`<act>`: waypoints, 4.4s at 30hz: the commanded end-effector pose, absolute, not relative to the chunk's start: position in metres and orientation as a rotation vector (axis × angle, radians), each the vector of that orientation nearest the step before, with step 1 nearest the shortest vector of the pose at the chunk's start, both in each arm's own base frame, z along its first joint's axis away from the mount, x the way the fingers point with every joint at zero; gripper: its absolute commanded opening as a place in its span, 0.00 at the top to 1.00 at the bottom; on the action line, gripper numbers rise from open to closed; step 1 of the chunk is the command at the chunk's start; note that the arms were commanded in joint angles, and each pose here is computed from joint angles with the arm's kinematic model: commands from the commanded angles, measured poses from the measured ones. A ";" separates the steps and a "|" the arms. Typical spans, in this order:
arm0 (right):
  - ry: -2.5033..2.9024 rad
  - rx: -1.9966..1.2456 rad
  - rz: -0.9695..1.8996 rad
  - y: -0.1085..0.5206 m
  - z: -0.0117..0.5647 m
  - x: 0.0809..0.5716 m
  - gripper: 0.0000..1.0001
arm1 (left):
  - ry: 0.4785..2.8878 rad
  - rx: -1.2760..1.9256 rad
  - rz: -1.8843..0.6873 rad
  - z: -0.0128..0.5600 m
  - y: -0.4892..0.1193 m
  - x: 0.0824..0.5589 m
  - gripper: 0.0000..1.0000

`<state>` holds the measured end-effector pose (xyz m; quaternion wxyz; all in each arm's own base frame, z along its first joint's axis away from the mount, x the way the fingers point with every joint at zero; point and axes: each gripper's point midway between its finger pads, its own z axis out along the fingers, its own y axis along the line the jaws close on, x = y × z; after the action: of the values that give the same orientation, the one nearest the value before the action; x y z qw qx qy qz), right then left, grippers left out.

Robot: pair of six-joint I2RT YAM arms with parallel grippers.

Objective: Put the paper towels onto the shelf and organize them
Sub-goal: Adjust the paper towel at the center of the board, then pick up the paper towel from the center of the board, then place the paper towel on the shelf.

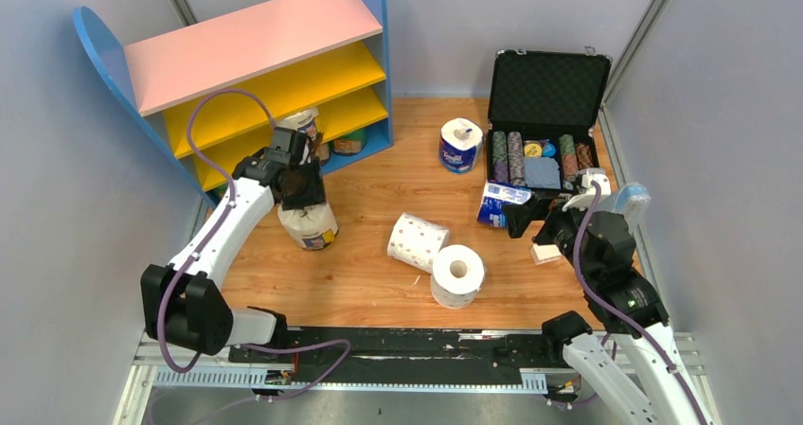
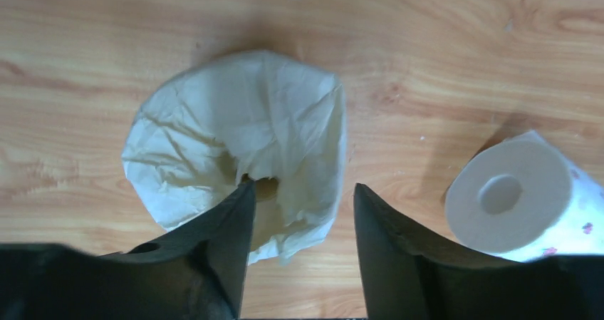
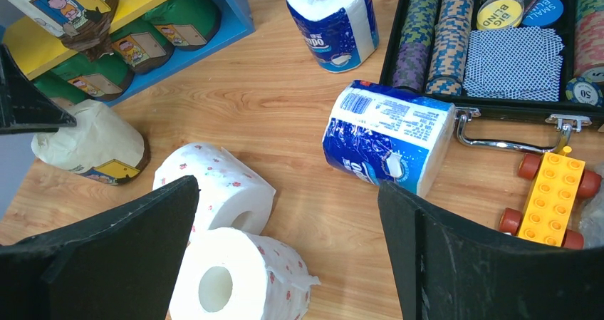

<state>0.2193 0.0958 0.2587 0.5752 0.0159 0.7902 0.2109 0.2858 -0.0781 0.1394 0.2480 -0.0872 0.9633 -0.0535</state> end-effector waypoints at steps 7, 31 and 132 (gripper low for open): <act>1.812 0.046 0.502 0.097 0.268 0.223 0.00 | 2.450 -0.179 -0.126 0.198 -0.070 0.292 0.32; 1.843 0.064 0.471 0.094 0.260 0.228 0.00 | 2.363 -0.018 0.119 0.153 -0.100 0.275 0.31; 1.748 0.042 0.462 0.084 0.281 0.212 0.00 | 2.104 0.098 0.405 0.287 0.033 0.399 0.70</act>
<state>0.2115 0.0832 0.2729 0.6027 0.0202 0.7734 0.1953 0.3762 0.0251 0.2467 0.4238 0.0248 0.8946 0.1395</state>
